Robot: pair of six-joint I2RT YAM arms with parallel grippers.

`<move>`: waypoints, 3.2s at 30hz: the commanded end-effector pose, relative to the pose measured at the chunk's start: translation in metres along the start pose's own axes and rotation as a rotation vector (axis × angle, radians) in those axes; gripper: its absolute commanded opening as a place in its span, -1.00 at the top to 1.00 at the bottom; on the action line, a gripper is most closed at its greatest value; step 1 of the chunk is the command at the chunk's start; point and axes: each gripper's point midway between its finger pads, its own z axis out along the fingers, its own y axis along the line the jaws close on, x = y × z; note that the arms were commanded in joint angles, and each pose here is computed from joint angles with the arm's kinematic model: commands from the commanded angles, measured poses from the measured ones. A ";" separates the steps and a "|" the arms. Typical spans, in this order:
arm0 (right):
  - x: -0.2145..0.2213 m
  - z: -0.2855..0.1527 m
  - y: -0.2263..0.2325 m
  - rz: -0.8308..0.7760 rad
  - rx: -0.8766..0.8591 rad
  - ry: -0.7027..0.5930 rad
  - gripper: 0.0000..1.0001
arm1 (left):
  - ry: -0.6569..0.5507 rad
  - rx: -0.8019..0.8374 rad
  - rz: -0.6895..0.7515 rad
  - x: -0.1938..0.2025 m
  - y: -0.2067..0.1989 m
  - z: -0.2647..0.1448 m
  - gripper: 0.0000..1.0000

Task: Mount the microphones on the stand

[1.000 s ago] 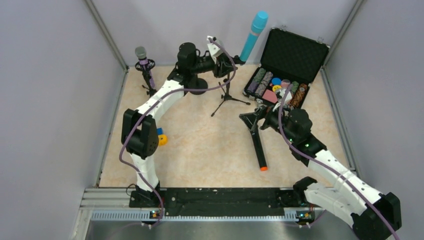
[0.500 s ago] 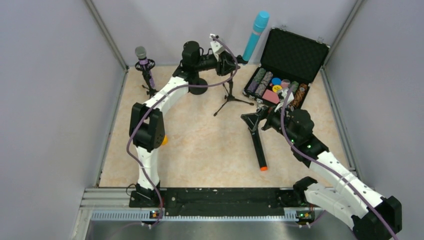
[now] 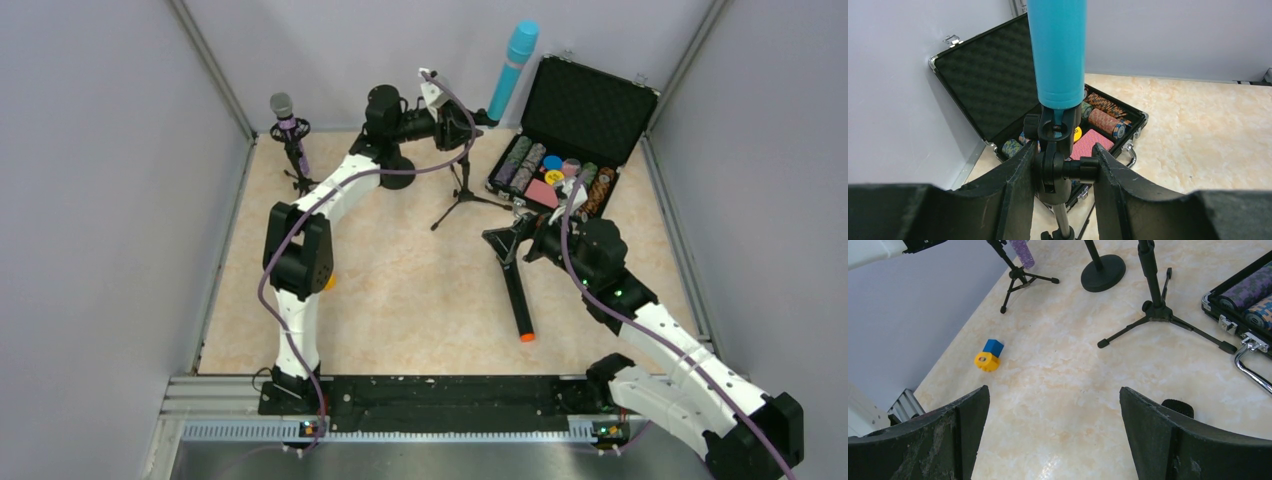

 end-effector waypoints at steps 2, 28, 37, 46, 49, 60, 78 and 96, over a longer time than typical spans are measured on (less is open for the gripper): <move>-0.019 -0.002 0.001 -0.014 0.003 -0.056 -0.97 | -0.103 -0.029 0.127 -0.043 0.001 -0.003 0.67; -0.009 0.005 -0.002 0.030 0.003 -0.033 -0.97 | -0.190 -0.224 0.189 -0.097 -0.024 -0.053 -0.92; 0.002 0.018 -0.004 0.052 -0.012 0.002 -0.97 | -0.078 -0.384 0.077 -0.075 -0.048 -0.100 -0.98; 0.009 0.021 -0.004 0.065 -0.018 0.028 -0.96 | 0.094 -0.697 -0.070 -0.032 -0.023 -0.146 -0.98; 0.010 0.022 -0.005 0.066 -0.015 0.033 -0.96 | 0.137 -0.776 -0.175 -0.024 -0.009 -0.154 -0.95; 0.018 0.027 -0.008 0.078 -0.015 0.062 -0.96 | 0.232 -1.003 -0.215 -0.028 0.050 -0.171 -0.94; 0.024 0.029 -0.009 0.089 -0.024 0.086 -0.96 | 0.287 -1.249 -0.253 0.026 0.156 -0.165 -0.87; 0.029 0.024 -0.010 0.106 -0.024 0.089 -0.96 | 0.404 -1.176 -0.196 0.074 0.156 -0.160 0.23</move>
